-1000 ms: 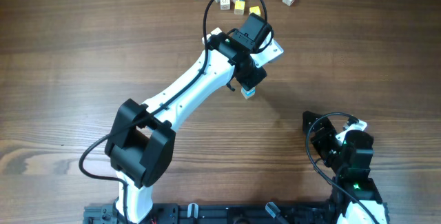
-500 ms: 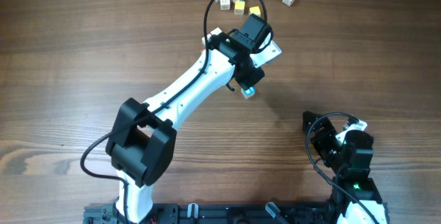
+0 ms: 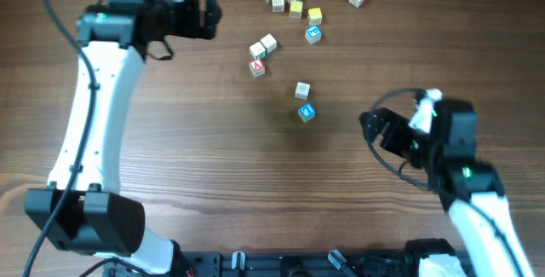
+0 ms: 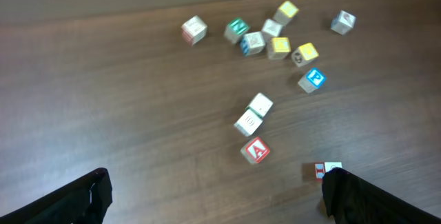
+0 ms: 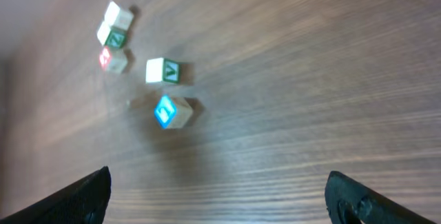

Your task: Form a tower

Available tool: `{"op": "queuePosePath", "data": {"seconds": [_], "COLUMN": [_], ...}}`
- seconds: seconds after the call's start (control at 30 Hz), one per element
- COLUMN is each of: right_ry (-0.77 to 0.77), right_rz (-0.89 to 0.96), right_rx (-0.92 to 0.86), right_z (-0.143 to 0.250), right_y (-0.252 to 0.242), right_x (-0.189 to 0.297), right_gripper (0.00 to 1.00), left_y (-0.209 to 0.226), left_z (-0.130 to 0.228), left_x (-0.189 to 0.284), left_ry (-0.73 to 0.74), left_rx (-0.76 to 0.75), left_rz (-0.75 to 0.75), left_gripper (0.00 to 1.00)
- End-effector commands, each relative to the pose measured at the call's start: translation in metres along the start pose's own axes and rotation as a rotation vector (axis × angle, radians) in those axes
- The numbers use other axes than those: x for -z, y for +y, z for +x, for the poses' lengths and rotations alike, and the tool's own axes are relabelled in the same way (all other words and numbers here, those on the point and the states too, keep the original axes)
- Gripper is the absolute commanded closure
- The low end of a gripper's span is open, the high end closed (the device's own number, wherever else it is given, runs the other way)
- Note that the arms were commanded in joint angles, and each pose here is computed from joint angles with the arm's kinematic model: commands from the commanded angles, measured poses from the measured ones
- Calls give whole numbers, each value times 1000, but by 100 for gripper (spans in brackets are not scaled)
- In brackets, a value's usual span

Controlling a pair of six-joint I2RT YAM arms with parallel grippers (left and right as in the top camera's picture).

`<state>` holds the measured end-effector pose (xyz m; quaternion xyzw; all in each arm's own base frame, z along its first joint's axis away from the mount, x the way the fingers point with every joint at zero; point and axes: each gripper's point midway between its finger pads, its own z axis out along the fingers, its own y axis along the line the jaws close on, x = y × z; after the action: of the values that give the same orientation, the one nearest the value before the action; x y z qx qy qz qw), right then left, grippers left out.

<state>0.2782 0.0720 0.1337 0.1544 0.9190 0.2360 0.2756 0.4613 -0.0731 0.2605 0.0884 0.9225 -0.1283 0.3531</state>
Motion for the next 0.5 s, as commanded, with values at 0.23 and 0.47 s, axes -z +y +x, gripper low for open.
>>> {"op": "queuePosePath", "data": {"seconds": [0.23,0.47], "right_ry": [331,203], "right_rz": [-29,-17], "right_rx": [457,637], "right_z": [-15,-12], "right_y": [140,175], "right_x": [-111,-238], "right_gripper": [0,1], "left_y": [120,168], "left_z": [14,32], "left_x": [35,51], "left_ry": [-53,-67], "left_rx": [498,623], "left_rz": [-97,-168], "left_gripper": [0,0]}}
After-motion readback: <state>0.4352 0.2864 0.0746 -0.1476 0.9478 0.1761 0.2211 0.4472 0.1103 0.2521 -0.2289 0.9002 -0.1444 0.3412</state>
